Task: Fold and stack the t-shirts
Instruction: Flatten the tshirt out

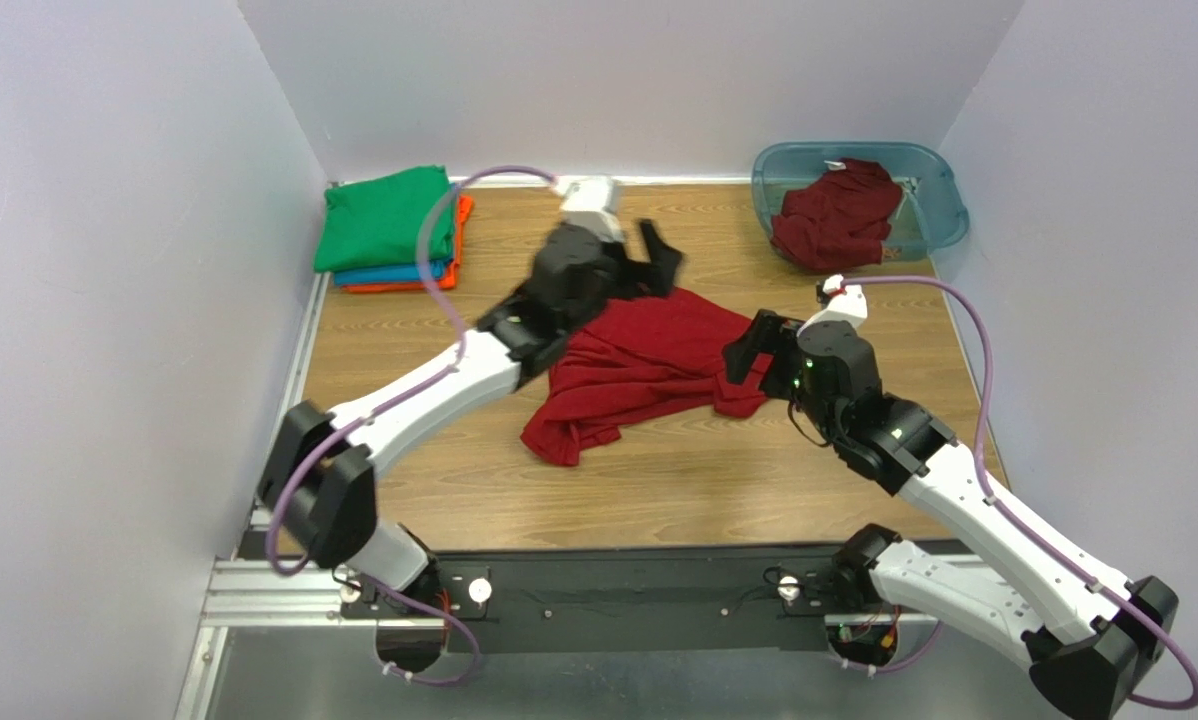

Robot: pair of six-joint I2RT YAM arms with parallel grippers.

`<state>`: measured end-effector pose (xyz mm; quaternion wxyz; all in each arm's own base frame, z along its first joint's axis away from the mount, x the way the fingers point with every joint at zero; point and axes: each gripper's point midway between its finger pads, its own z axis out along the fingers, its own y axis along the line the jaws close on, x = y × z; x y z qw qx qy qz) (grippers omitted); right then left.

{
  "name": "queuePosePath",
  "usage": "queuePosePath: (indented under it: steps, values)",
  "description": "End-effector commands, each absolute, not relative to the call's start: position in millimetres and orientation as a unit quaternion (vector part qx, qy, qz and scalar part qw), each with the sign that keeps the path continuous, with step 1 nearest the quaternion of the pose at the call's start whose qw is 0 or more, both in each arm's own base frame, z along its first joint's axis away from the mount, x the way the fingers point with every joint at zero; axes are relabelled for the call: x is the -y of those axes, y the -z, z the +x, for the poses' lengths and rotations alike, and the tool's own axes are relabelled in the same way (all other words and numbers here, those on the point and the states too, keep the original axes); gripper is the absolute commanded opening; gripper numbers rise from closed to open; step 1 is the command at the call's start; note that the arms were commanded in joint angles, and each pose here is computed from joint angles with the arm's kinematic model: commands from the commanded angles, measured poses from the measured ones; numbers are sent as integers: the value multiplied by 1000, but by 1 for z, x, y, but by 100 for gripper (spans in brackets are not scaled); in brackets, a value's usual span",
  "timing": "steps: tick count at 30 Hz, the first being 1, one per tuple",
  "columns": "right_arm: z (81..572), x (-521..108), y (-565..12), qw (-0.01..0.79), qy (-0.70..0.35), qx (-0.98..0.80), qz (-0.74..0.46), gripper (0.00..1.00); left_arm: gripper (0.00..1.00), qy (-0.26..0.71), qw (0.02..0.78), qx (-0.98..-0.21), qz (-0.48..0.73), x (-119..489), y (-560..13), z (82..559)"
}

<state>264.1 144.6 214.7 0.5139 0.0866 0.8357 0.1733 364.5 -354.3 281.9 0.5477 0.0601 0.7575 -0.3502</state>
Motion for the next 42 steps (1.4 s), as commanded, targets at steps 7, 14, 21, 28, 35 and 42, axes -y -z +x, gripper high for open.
queuePosePath:
  steps: [7, 14, 21, 28, 35, 42]
  values:
    - [280, -108, -174, 485, -52, -862, 139, 100, 98, 178, 504, -844, -56, 215, -182, 376]
    - [298, -73, -125, 403, -25, -897, 181, 100, 98, 218, 408, -884, -61, 200, -110, 296]
    - [303, -52, -85, 342, 11, -916, 208, 100, 98, 242, 382, -887, -95, 184, -86, 250]
    - [303, -48, -76, 330, 16, -919, 217, 100, 66, 231, 346, -904, -97, 180, -59, 236]
    - [306, -34, -67, 321, 19, -915, 245, 100, 0, 224, 347, -907, -81, 183, -56, 240]
    - [320, -30, -60, 310, 13, -912, 270, 100, 0, 198, 356, -908, -97, 173, -56, 244]
